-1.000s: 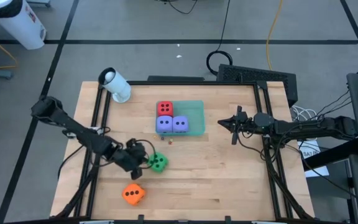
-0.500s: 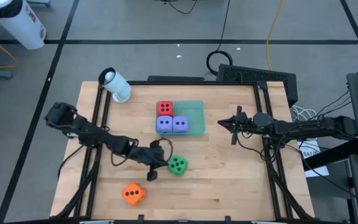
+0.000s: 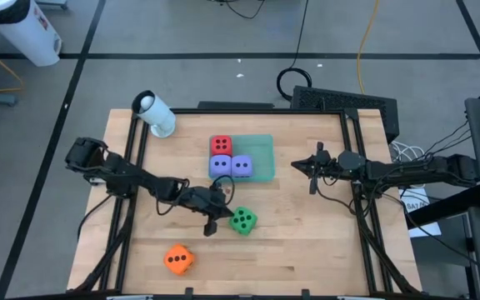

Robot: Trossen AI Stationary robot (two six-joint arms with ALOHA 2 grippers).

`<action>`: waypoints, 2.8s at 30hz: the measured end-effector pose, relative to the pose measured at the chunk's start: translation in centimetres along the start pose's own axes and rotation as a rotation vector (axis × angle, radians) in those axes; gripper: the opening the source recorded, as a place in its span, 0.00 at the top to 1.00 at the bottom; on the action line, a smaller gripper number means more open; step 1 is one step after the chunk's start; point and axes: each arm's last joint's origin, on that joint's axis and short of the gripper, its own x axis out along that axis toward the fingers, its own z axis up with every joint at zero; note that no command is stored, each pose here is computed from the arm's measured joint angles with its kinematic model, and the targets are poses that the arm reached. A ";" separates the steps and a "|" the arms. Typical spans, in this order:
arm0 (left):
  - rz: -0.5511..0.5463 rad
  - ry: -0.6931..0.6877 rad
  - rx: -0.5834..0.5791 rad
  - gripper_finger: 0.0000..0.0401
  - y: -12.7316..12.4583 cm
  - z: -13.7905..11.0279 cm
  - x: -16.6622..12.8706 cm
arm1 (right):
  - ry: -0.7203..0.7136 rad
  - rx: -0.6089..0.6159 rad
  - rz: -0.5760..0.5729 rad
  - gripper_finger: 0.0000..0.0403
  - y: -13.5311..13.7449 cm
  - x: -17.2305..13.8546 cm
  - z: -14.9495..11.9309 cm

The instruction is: Pick & Place Dice

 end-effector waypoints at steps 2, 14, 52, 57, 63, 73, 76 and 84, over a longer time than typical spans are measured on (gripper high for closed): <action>-0.021 -0.015 0.041 0.98 -0.6 0.3 -0.4 | 0.002 0.000 0.001 1.00 0.0 0.0 0.0; -0.134 0.119 0.060 0.99 -4.2 1.0 -0.1 | -0.007 -0.011 -0.001 1.00 0.0 0.0 0.1; 0.081 0.135 0.314 0.99 0.3 6.0 -0.6 | 0.009 0.007 0.012 1.00 0.0 0.3 -0.2; 0.150 0.035 0.304 0.99 1.2 3.1 -3.8 | 0.009 0.007 0.040 1.00 0.3 0.3 -0.2; 0.130 -0.086 0.261 0.99 1.8 -0.1 -6.4 | 0.002 0.051 0.236 1.00 1.9 0.7 0.8; 0.117 -0.133 0.235 0.99 2.0 -1.7 -8.5 | 0.329 -0.138 0.127 0.94 5.8 6.1 4.1; 0.101 -0.134 0.227 0.98 1.9 -1.7 -8.6 | 0.433 -0.270 0.152 0.84 7.1 7.9 5.2; 0.073 -0.123 0.232 0.96 1.5 -1.9 -8.6 | 0.491 -0.443 0.296 0.44 10.8 10.6 8.0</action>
